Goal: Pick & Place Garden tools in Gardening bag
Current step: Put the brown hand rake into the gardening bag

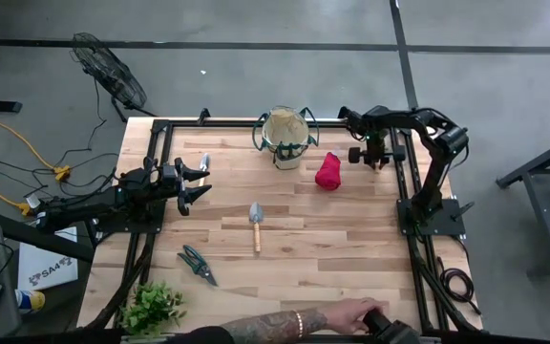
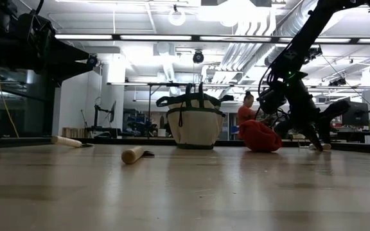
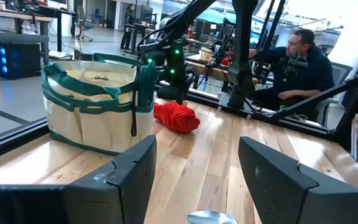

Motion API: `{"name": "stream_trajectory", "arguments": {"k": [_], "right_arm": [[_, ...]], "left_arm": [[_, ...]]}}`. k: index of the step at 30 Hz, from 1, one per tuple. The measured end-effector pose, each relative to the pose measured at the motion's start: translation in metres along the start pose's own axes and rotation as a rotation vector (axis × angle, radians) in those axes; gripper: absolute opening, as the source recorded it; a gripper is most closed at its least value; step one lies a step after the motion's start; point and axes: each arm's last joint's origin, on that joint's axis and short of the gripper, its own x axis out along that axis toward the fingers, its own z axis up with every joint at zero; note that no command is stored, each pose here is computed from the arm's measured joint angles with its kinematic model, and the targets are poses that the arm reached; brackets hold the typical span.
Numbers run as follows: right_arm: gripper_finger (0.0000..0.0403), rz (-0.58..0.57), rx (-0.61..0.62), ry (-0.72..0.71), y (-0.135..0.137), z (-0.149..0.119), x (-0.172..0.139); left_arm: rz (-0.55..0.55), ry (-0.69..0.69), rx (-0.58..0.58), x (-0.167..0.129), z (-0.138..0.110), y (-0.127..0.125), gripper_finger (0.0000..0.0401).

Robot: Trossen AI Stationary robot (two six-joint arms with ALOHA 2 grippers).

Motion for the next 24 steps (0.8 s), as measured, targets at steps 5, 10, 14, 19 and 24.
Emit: {"name": "stream_trajectory", "arguments": {"k": [5, 10, 14, 19, 24], "right_arm": [[0.0055, -0.014, -0.176, 0.003, 0.014, -0.019, -0.001], [0.0056, 0.031, -0.347, 0.075, 0.028, -0.041, -0.001], [0.0055, 0.051, -0.473, 0.102, 0.035, -0.056, -0.002], [0.0054, 0.029, -0.546, 0.075, 0.040, -0.067, -0.002], [0.0054, 0.006, -0.576, 0.032, 0.040, -0.069, -0.005]], "left_arm": [[0.000, 0.001, 0.000, 0.000, 0.000, 0.000, 0.0223], [0.000, 0.000, 0.000, 0.000, 0.000, 0.000, 0.0223], [0.000, 0.001, 0.000, 0.000, 0.000, 0.000, 0.0223], [0.000, 0.000, 0.000, 0.000, 0.000, 0.000, 0.0223], [0.000, 0.000, 0.000, 0.000, 0.000, 0.000, 0.0223]]}}
